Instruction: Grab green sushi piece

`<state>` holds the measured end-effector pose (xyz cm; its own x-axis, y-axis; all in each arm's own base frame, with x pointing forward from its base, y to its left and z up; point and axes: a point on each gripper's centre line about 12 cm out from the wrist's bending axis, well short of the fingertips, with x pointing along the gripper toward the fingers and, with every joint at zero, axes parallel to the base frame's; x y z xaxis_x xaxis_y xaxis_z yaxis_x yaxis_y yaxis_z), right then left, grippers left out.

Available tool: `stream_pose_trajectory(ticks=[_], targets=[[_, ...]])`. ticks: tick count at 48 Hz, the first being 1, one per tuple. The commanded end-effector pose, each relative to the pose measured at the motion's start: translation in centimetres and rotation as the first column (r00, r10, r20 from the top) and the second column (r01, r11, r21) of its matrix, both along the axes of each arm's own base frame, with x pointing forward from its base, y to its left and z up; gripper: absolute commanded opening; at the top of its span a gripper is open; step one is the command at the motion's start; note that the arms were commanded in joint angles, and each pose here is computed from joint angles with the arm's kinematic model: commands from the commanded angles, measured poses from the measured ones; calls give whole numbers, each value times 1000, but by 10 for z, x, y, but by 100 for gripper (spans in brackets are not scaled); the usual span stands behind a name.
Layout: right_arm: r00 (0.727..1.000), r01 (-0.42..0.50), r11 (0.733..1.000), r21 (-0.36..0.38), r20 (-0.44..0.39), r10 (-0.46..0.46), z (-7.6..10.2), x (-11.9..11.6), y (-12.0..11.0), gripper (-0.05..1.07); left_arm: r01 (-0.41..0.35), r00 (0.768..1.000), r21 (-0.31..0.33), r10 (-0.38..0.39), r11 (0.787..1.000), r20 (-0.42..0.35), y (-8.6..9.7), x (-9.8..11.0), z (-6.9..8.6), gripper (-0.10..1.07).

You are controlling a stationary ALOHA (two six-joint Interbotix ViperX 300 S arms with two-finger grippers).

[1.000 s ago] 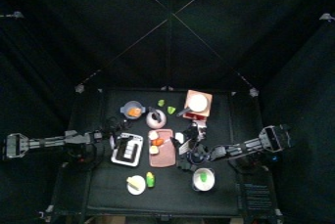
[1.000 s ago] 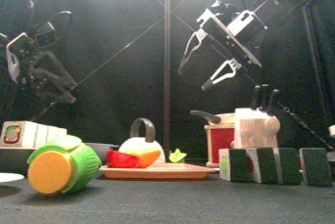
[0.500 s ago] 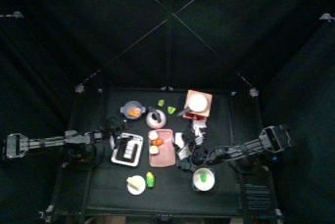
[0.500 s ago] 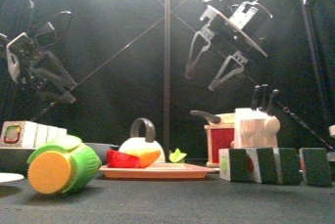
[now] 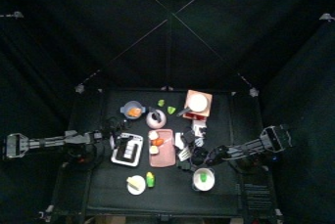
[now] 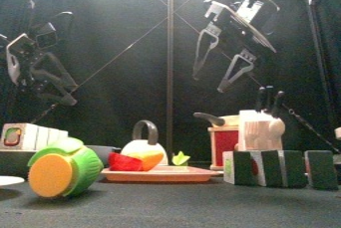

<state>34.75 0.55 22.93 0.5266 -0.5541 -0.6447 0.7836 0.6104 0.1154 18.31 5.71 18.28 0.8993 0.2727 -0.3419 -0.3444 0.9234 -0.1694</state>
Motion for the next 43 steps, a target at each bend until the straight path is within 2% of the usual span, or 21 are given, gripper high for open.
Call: stream_pose_trajectory(ticks=[1,9,14,23,34,38,43], targets=[[999,-34,999,16,-15,35,14,5,3,102,-6,1000,1,6,1000,19,2,2,5,96],[979,-169,986,-12,-115,166,12,6,12,102,-7,1000,-1,7,1000,16,1,2,4,96],[956,-257,966,-9,-147,253,12,6,24,102,-5,1000,-1,5,1000,16,1,2,4,96],[922,-349,937,2,-179,343,3,8,36,102,-7,1000,0,7,1000,14,1,1,3,96],[837,-501,865,-1,-256,484,-21,6,58,102,-4,1000,1,4,1000,13,1,1,2,96],[813,-540,841,4,-254,523,-26,9,65,102,-6,1000,-1,6,1000,12,1,1,2,96],[797,-565,825,15,-249,550,-33,12,70,102,-5,1000,-1,5,1000,12,1,1,2,96]])
